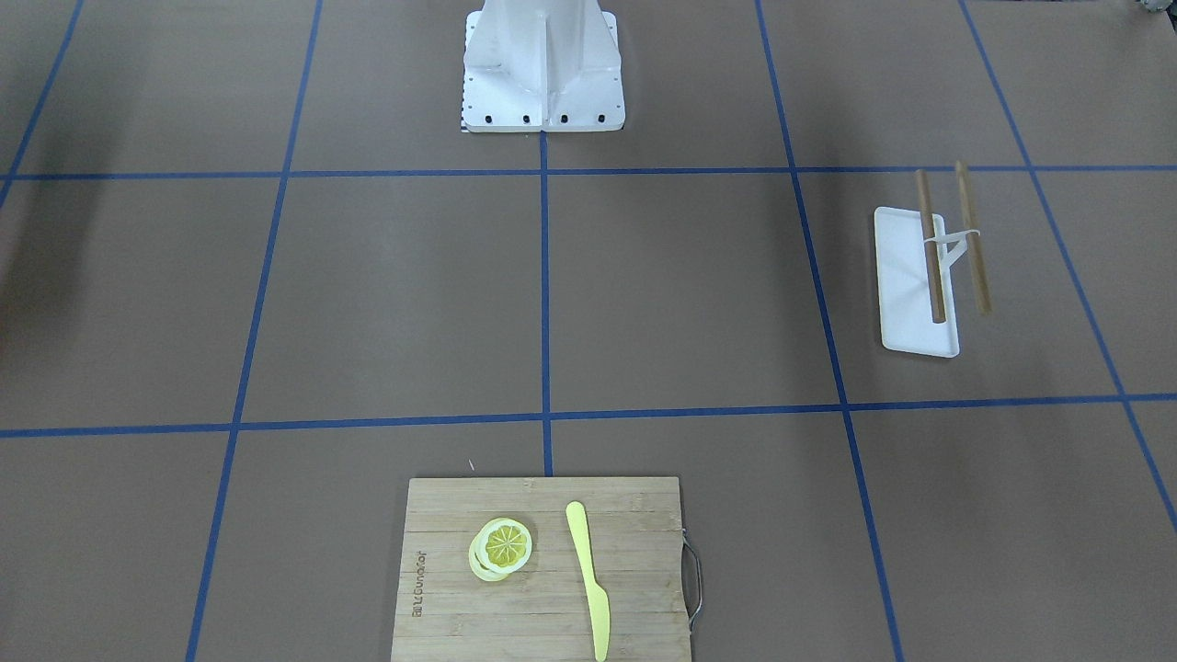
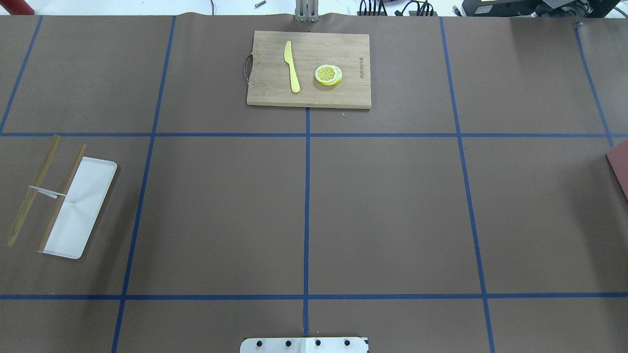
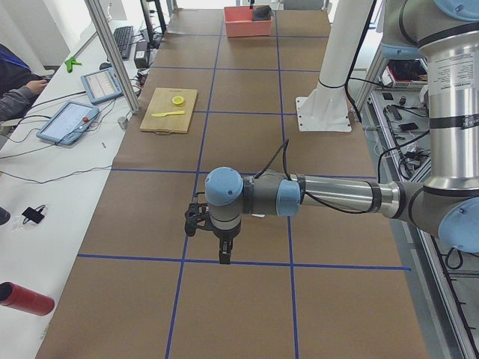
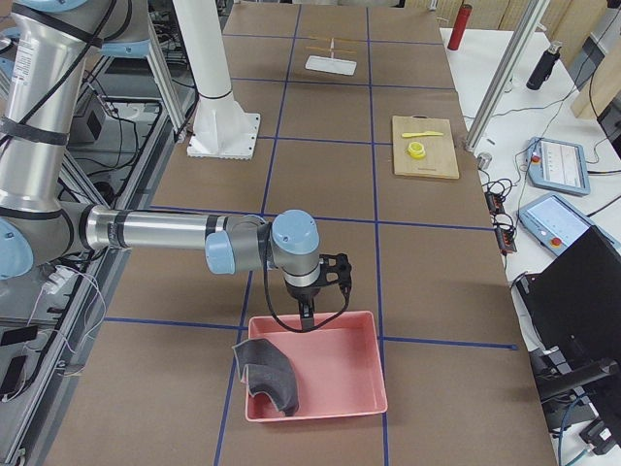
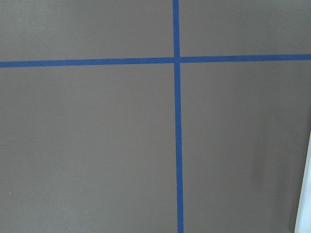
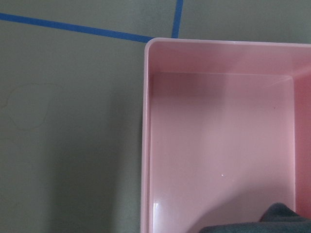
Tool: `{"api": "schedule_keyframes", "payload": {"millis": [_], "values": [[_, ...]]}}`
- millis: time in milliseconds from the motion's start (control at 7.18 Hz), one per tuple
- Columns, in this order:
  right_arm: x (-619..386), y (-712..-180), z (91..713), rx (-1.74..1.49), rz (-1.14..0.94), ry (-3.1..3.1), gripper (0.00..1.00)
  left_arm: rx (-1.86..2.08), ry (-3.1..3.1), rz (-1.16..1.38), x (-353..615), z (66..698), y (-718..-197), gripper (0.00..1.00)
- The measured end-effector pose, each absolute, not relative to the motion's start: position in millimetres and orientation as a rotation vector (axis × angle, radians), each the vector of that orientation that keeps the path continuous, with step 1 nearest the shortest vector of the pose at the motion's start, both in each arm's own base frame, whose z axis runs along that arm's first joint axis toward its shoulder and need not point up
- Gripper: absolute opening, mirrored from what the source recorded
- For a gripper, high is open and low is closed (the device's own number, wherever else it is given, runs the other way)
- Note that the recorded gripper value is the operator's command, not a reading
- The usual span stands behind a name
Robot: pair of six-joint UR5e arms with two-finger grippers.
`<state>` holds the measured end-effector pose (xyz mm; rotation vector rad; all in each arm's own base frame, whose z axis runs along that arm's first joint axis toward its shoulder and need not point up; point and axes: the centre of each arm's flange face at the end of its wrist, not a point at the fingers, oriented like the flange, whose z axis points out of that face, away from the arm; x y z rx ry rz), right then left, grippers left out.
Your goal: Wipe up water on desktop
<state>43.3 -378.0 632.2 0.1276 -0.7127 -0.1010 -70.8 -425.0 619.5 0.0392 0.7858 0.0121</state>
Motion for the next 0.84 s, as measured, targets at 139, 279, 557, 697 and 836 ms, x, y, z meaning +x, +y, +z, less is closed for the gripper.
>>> {"api": "schedule_keyframes", "payload": {"millis": [139, 279, 557, 697, 836], "values": [[43, -379, 631, 0.130, -0.102, -0.713, 1.00, 0.041, 0.786, 0.019, -71, 620, -424, 0.99], [43, -379, 631, 0.132, -0.103, -0.714, 1.00, 0.048, 0.785, 0.048, -71, 623, -422, 0.99], [43, -380, 630, 0.134, -0.104, -0.714, 1.00, 0.061, 0.786, 0.117, -70, 631, -415, 0.99], [43, -380, 629, 0.135, -0.104, -0.714, 1.00, 0.060, 0.786, 0.126, -70, 635, -414, 0.99], [43, -380, 629, 0.137, -0.105, -0.715, 1.00, 0.058, 0.787, 0.129, -70, 636, -414, 0.99]]}}
